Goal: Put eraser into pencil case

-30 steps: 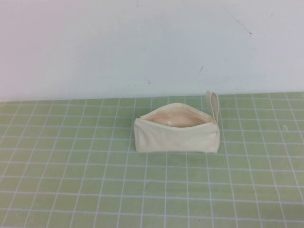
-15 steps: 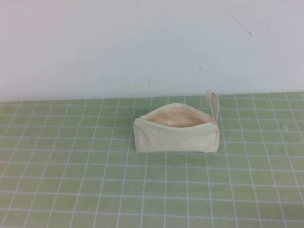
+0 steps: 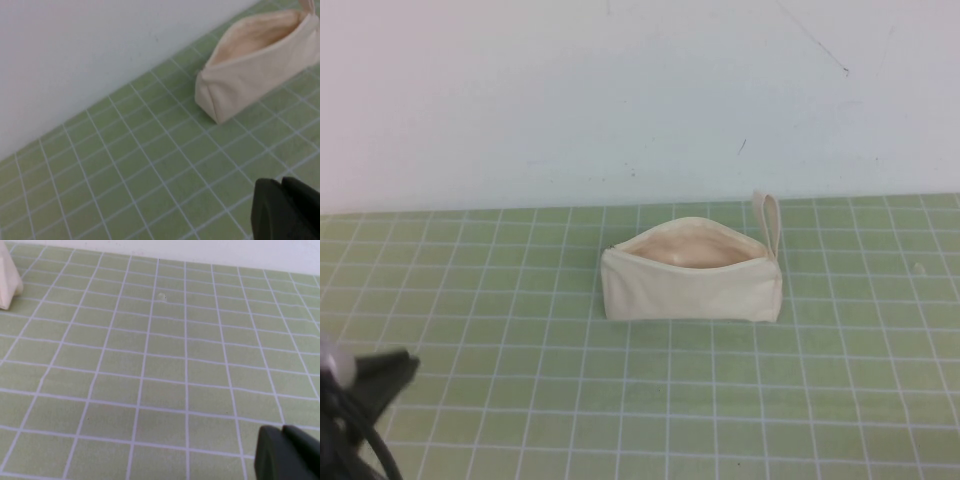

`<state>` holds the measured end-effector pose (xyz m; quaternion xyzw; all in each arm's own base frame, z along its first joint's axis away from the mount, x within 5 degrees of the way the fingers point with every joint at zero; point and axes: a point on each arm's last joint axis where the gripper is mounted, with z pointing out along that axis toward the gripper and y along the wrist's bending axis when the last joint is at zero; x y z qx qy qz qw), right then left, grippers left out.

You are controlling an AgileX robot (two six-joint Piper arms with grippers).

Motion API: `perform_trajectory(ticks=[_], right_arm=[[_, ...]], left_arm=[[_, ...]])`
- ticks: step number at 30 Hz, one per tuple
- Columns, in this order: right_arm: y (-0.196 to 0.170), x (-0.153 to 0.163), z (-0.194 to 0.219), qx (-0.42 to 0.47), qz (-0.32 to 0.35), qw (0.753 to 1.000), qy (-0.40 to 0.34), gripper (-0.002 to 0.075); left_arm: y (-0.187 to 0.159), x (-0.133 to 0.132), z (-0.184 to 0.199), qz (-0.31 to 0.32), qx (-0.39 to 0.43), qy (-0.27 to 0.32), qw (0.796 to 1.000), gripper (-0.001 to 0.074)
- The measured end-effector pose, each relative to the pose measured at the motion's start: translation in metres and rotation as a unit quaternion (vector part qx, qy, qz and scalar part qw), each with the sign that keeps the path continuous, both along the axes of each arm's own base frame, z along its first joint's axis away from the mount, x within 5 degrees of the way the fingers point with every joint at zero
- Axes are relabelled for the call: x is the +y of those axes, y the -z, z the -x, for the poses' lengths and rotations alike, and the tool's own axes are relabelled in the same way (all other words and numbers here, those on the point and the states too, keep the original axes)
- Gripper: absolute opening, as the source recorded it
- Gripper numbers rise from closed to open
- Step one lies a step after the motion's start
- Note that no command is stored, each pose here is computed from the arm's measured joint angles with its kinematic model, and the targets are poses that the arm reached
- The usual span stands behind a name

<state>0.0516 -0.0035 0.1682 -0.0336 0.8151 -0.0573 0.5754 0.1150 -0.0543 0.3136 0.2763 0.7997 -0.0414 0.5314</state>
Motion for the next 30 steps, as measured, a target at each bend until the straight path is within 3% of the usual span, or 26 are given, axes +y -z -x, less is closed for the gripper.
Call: perform_trajectory(ticks=[8,13,22,30], right_arm=[[0.0,0.0,0.0,0.0,0.0,1.0,0.0,-0.0001],[0.0,0.0,0.0,0.0,0.0,1.0,0.0,-0.0001],[0.0,0.0,0.0,0.0,0.0,1.0,0.0,-0.0001],[0.0,0.0,0.0,0.0,0.0,1.0,0.0,-0.0001]], left_arm=[[0.037,0.002,0.004,-0.028,0.056,-0.003,0.998,-0.0001],[0.044,0.01,0.017,0.003,0.054,-0.018,0.998,-0.0001],[0.049,0.037,0.046,0.119,-0.027,-0.124,0.985,-0.0001],[0.092,0.05,0.056,0.188,-0.138,-0.201,0.951,-0.0001]])
